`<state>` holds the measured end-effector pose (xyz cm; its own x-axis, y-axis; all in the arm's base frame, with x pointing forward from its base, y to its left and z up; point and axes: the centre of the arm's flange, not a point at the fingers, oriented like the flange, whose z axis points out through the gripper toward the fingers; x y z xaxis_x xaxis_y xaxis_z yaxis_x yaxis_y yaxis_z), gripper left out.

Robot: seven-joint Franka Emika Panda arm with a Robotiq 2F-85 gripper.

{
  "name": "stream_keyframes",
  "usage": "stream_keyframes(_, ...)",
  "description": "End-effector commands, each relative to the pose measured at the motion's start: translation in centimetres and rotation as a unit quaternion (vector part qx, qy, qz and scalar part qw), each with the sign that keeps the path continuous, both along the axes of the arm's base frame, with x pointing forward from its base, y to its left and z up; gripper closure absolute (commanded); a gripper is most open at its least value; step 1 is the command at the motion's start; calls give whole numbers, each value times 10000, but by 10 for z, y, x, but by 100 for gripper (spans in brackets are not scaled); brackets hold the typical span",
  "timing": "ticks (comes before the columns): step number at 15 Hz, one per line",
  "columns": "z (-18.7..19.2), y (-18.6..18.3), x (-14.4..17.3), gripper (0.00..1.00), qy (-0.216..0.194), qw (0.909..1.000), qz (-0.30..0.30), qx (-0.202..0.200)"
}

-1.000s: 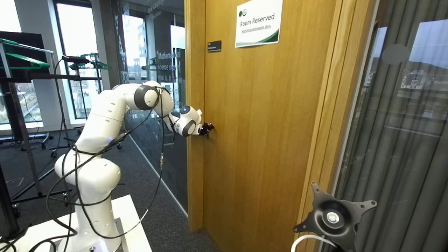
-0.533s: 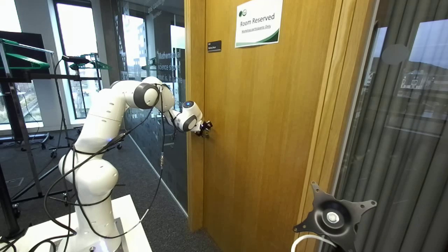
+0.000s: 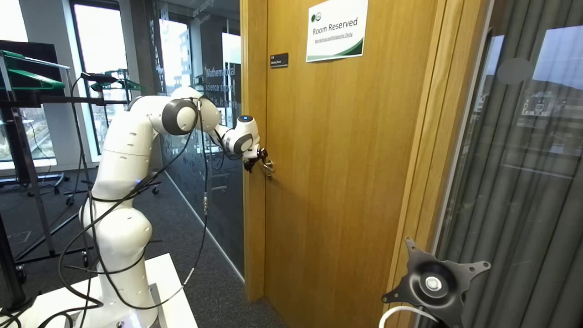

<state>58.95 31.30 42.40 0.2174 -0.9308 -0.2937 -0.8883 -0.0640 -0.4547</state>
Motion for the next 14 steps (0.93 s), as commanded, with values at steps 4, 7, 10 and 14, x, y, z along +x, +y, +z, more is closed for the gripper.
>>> stream_keyframes(4,35,-4,-14,0,362,9985,180,361)
stream_keyframes(7,56,-4,-22,0,437,9964,270,673)
stream_keyframes(10,54,-3,-23,0,451,9963,276,677)
stream_keyframes(14,54,-3,-23,0,454,9963,274,676)
